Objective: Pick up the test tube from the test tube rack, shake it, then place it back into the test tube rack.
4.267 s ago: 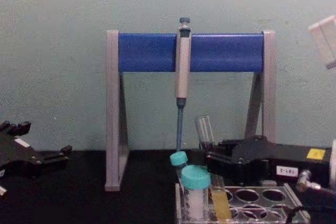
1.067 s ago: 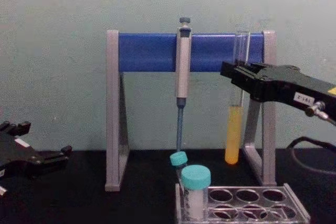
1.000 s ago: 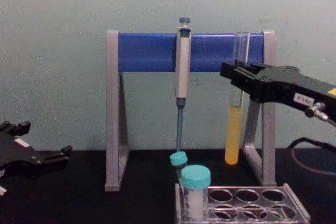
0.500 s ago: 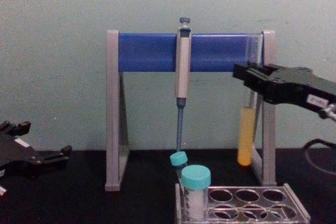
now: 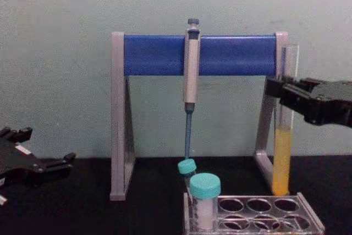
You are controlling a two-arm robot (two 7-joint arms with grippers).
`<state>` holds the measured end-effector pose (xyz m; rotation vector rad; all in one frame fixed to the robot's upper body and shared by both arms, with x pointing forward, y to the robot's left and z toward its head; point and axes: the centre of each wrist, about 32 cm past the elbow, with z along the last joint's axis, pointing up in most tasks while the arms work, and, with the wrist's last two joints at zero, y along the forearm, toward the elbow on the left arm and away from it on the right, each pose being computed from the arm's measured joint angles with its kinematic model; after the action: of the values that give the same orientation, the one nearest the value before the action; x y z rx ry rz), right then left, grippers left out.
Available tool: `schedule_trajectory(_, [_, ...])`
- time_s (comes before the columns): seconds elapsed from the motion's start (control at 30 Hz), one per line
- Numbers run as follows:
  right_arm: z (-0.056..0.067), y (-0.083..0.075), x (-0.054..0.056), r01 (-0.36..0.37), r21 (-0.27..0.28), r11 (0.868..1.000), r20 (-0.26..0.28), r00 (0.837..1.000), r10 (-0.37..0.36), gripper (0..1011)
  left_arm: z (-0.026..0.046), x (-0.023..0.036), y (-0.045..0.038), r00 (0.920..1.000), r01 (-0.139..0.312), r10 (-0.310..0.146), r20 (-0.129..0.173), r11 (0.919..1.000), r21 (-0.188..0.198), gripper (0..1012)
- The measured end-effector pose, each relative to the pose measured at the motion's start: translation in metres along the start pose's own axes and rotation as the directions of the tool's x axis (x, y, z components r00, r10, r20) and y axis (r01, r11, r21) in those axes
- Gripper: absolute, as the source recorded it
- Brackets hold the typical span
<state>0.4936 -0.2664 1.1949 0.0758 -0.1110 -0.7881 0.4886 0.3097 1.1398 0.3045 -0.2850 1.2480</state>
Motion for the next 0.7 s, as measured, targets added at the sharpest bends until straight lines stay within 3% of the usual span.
schedule_trajectory(0.17, [-0.001, 0.003, -0.008, -0.058, 0.001, 0.998, -0.021, 0.998, 0.058, 225, 0.0000, 0.0000, 0.0000, 1.0000, 0.000, 0.000, 0.000, 1.0000, 0.000, 1001])
schedule_trajectory(0.37, [-0.006, 0.020, -0.010, -0.098, 0.022, 0.995, -0.039, 0.994, 0.099, 225, 0.0000, 0.0000, 0.0000, 1.0000, 0.000, 0.000, 0.000, 1.0000, 0.000, 1001])
schedule_trajectory(0.7, [-0.009, 0.040, -0.001, -0.052, 0.047, 0.998, -0.025, 0.998, 0.053, 224, 0.0000, 0.0000, 0.0000, 1.0000, 0.000, 0.000, 0.000, 1.0000, 0.000, 1001])
